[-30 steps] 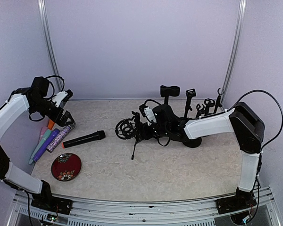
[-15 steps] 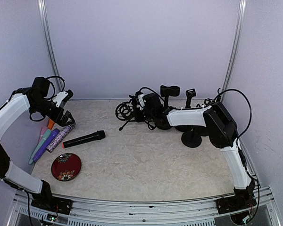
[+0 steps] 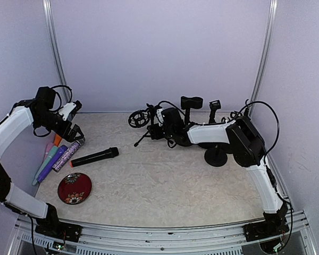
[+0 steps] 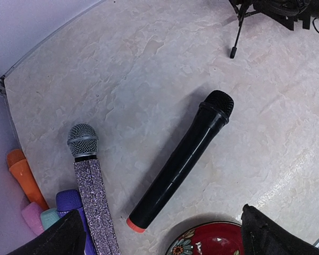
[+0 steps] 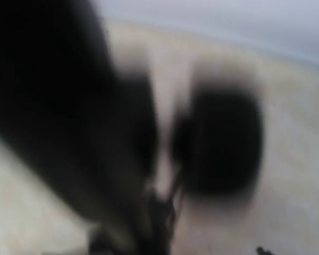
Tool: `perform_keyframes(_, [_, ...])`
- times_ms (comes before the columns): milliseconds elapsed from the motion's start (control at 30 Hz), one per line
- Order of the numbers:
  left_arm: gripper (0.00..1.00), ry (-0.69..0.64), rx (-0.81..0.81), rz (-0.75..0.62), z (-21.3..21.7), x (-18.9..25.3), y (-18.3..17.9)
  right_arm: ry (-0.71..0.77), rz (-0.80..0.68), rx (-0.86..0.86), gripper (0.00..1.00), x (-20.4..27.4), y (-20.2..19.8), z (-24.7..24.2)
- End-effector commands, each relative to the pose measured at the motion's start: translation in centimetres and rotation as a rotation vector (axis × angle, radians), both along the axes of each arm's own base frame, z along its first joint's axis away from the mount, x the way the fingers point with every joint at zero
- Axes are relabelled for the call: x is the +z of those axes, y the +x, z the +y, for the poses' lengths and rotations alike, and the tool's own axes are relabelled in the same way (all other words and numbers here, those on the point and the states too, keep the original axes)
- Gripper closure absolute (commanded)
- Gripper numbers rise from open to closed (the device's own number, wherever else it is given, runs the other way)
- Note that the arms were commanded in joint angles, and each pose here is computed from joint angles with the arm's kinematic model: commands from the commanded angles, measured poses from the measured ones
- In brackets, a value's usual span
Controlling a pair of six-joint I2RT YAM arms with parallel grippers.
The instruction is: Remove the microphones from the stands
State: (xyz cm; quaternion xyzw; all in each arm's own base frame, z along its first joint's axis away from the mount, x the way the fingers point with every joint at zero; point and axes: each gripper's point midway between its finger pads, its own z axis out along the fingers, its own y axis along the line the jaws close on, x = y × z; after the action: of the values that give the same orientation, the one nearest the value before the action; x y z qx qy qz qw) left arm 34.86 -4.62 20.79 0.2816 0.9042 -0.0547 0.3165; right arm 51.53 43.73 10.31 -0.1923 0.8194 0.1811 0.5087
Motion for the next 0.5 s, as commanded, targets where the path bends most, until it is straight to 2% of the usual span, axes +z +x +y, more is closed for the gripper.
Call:
perform_keyframes(0, [0.01,-0.005,0.024,-0.03,0.3,0.5,0.2,0.002,-0.003,-0.013,0.15,1.8,-1.0,-1.8])
perform_keyframes(167, [0.01,-0.029,0.133,-0.134,2.3,3.6,1.3,0.007,0.001,-0.04,0.01,3.7,-3.5,-4.5])
perform_keyframes(333, [0.01,-0.037,0.204,-0.297,4.4,7.4,1.4,0.054,-0.038,-0.056,0.0,7.0,-7.9,-8.0])
perform_keyframes(400, [0.01,-0.032,0.227,-0.328,4.8,7.7,1.4,0.032,-0.053,-0.058,0.0,7.5,-9.7,-8.8])
perform_keyframes(467, [0.01,-0.047,0.249,-0.335,4.9,7.6,1.6,0.041,-0.094,-0.048,0.0,10.1,-11.8,-9.8])
